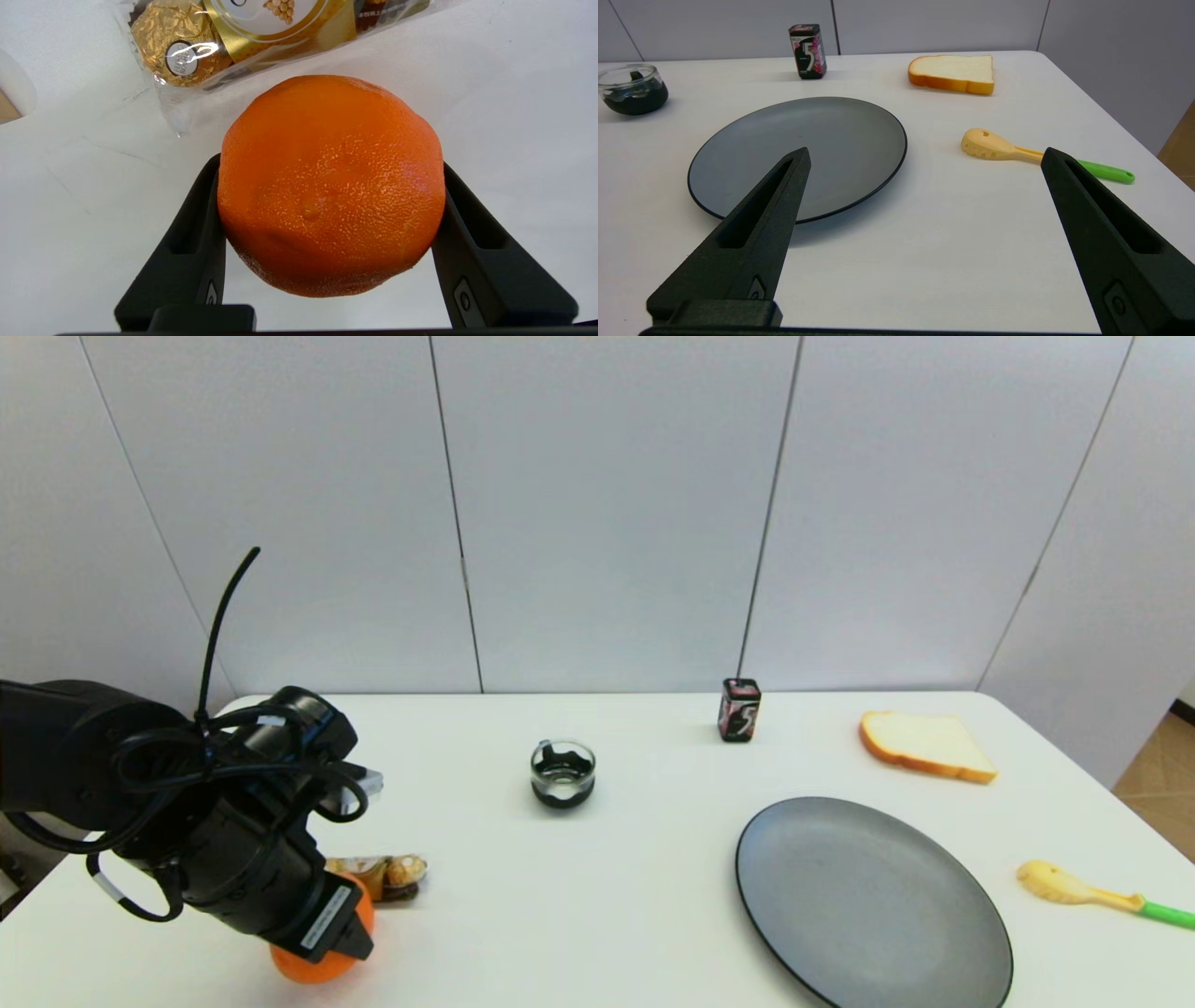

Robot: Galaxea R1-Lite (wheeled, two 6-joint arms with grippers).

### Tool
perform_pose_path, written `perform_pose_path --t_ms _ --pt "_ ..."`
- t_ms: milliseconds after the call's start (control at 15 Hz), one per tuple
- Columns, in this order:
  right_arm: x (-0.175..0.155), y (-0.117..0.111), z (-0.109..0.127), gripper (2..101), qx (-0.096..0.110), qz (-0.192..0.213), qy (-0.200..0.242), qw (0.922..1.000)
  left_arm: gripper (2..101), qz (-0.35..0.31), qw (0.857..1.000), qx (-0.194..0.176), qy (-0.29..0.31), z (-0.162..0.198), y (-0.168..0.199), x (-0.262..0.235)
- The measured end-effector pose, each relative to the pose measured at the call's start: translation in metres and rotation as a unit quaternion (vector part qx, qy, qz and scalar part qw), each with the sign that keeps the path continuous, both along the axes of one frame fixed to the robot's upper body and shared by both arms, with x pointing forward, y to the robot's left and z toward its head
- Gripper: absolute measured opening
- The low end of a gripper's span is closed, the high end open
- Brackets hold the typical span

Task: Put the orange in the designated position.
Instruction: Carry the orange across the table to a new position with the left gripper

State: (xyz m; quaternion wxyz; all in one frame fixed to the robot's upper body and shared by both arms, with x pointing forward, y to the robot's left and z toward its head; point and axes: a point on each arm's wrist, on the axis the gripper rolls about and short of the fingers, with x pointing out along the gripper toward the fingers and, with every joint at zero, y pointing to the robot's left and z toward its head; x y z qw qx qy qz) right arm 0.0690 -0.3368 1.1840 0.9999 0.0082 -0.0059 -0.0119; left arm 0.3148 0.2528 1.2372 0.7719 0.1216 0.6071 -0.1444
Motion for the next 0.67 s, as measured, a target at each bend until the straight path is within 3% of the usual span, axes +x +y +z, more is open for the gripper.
perform_pose_path --t_ms 333,667 --pt "0.0000 0.0000 0.0000 98.0 0.000 0.000 0.000 1.0000 68.7 0.000 1.000 -0.002 -0.004 0.0041 0.0016 -0.0047" --pt "0.0000 0.0000 0.0000 98.0 0.000 0.000 0.000 1.0000 83.1 0.000 1.000 -0.002 -0.003 0.0039 0.0030 -0.0083"
